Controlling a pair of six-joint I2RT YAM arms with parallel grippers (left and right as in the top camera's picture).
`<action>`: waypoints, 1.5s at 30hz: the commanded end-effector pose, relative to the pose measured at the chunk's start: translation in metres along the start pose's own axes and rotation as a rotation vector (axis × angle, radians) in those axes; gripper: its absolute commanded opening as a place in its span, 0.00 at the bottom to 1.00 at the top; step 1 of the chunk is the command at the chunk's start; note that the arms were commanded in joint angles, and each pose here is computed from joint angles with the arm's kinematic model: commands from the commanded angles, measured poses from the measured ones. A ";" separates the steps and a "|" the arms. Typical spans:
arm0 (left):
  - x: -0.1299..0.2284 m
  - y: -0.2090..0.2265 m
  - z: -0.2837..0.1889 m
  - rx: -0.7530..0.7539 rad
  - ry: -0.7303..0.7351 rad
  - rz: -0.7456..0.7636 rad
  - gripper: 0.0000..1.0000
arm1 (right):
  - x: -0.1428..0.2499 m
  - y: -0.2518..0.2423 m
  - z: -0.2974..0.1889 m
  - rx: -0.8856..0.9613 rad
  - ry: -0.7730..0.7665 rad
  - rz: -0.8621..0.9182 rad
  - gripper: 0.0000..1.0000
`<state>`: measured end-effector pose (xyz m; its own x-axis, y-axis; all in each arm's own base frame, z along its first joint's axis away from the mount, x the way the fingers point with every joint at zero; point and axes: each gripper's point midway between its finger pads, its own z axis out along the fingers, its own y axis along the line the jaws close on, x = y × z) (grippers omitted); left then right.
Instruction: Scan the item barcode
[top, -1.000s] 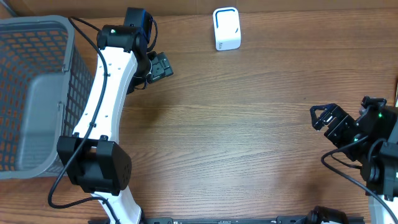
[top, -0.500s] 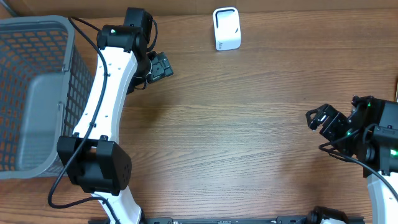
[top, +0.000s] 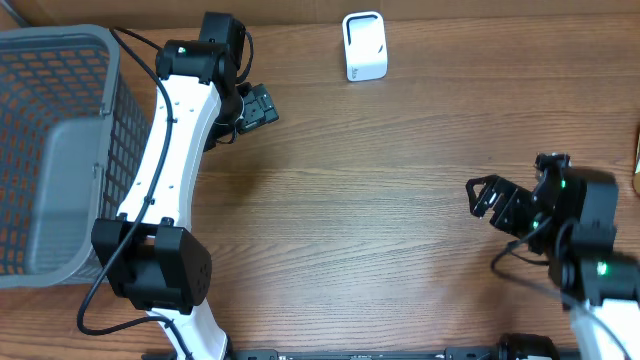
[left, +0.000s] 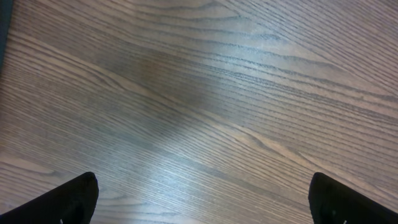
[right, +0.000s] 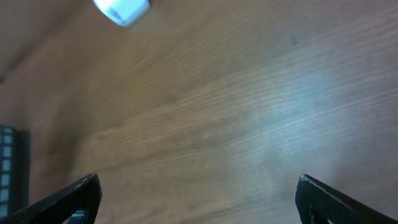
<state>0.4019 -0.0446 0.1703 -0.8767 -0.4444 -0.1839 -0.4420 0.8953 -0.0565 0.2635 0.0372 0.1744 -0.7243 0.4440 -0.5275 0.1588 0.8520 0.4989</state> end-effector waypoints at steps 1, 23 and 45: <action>0.000 0.002 0.001 -0.005 0.002 0.003 1.00 | 0.005 0.003 -0.009 -0.054 -0.111 -0.066 1.00; 0.000 0.002 0.001 -0.005 0.002 0.003 1.00 | 0.024 0.008 -0.027 -0.286 -0.616 -0.264 1.00; 0.000 0.002 0.001 -0.005 0.002 0.003 1.00 | -0.004 0.000 -0.035 -0.211 -0.850 -0.328 1.00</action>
<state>0.4022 -0.0447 0.1703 -0.8766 -0.4445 -0.1846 -0.4418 0.8953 -0.0574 0.2412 0.0309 0.2047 0.0150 0.3230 -0.9463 -0.1796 0.9319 0.3152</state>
